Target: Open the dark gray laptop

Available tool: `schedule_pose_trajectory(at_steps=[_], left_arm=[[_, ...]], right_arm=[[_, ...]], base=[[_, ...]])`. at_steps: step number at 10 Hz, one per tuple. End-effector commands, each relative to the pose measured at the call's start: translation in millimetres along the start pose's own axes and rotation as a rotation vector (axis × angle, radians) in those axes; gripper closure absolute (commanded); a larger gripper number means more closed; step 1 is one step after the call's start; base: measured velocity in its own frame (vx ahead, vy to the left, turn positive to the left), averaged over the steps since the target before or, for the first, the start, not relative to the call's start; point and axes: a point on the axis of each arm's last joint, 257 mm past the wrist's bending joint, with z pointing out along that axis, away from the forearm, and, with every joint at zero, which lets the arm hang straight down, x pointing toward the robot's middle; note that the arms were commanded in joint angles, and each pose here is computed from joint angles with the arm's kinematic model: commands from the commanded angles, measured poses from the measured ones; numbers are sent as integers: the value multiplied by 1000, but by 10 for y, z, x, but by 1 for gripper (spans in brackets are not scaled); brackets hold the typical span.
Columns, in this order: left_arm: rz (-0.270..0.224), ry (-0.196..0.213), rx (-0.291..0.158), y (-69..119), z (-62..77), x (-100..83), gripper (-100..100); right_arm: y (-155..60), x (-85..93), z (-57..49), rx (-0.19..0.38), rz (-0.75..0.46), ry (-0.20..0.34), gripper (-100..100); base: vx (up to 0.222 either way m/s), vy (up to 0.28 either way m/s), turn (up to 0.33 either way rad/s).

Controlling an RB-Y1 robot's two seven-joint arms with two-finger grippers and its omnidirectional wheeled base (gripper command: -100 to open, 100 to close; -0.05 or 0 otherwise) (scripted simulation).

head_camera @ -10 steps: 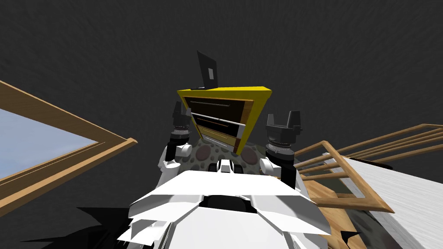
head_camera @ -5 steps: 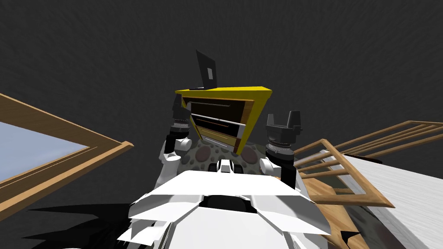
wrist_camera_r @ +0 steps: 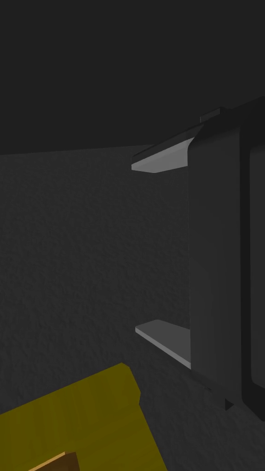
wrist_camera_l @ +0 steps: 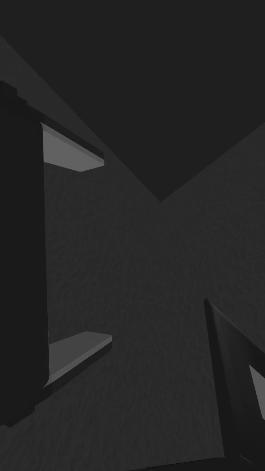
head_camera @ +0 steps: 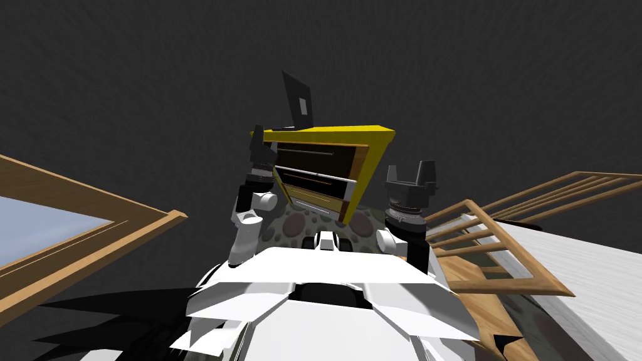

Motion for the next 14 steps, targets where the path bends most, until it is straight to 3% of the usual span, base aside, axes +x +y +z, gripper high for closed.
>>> schedule_pose_trajectory(at_steps=[1, 6, 9, 11, 12, 14], left_arm=[[-7, 13, -9, -2, 184, 9, -100], [-16, 65, -47, 31, 591, 34, -100], [-14, 85, -70, 63, 701, 55, -100], [-4, 120, -99, 98, 878, 67, -100], [-4, 122, -108, 121, 876, 72, -100], [12, 155, -145, 175, 1031, 69, -100]], right_arm=[[0, 0, 0, 0, 0, 0, 0], [0, 0, 0, 0, 0, 0, 0], [0, 0, 0, 0, 0, 0, 0], [0, 0, 0, 0, 0, 0, 0], [0, 0, 0, 0, 0, 0, 0], [0, 0, 0, 0, 0, 0, 0]], base=[[30, 40, -38], [43, 45, -65], [41, 35, -41], [57, 42, -68], [59, 33, -28], [56, 38, -49]])
